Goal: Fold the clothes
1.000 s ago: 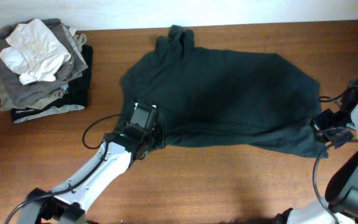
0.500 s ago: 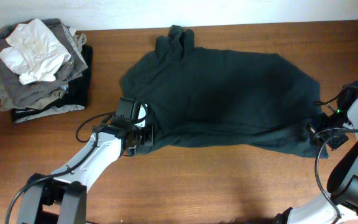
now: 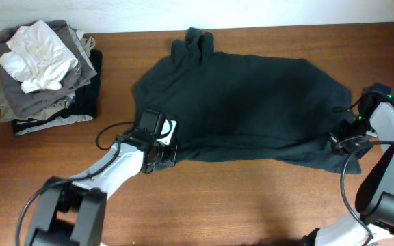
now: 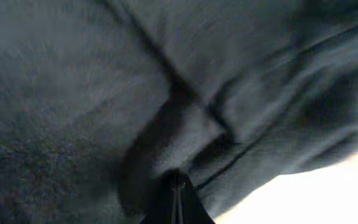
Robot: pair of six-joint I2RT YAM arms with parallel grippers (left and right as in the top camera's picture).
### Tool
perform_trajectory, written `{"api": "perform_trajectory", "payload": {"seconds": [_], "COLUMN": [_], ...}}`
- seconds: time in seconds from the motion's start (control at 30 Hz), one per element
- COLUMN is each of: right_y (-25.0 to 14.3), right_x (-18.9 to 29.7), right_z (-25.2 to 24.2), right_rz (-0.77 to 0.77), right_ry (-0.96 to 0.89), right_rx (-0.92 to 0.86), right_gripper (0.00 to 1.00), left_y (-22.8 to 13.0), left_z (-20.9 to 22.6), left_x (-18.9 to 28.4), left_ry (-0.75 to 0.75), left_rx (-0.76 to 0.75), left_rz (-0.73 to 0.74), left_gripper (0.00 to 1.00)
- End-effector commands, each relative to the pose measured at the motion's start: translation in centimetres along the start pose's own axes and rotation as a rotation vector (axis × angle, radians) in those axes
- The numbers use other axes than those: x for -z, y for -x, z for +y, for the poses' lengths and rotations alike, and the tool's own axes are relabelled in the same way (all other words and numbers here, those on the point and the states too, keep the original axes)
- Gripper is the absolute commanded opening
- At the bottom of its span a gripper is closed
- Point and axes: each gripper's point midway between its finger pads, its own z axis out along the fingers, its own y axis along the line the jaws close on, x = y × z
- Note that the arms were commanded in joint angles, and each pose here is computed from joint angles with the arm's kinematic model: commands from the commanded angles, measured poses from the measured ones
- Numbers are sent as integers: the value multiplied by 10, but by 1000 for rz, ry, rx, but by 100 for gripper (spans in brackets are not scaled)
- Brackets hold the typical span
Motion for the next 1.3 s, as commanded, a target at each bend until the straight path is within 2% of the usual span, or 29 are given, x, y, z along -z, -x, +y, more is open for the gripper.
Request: {"api": "perform_trajectory", "payload": {"seconds": [0.0, 0.2, 0.33, 0.6, 0.77, 0.9, 0.97, 1.17, 1.27], "right_y": [-4, -10, -14, -21, -32, -33, -34, -31, -24], "right_x": [-6, -26, -37, -44, -55, -54, -52, -51, -47], "right_z": [1, -5, -15, -25, -35, -45, -60, -75, -81], "right_rz": [10, 9, 15, 38, 51, 42, 30, 40, 29], "right_ry": [-3, -10, -24, -43, -82, -126, -190, -196, -184], "right_rx": [10, -16, -81, -106, -202, -267, -354, -408, -439], "right_gripper": [4, 5, 5, 5, 4, 4, 4, 4, 4], "left_y": [-3, -8, -28, -38, -42, -56, -62, -83, -76], "left_z": [19, 41, 59, 73, 74, 95, 97, 94, 87], "left_x": [-12, -10, -4, 1, 2, 12, 15, 37, 61], "left_ry": [100, 220, 277, 297, 305, 451, 465, 507, 487], "left_rx": [35, 176, 306, 365, 377, 506, 511, 691, 700], "left_rz": [26, 25, 89, 124, 138, 148, 170, 211, 169], "left_gripper": [1, 1, 1, 1, 1, 1, 1, 1, 1]}}
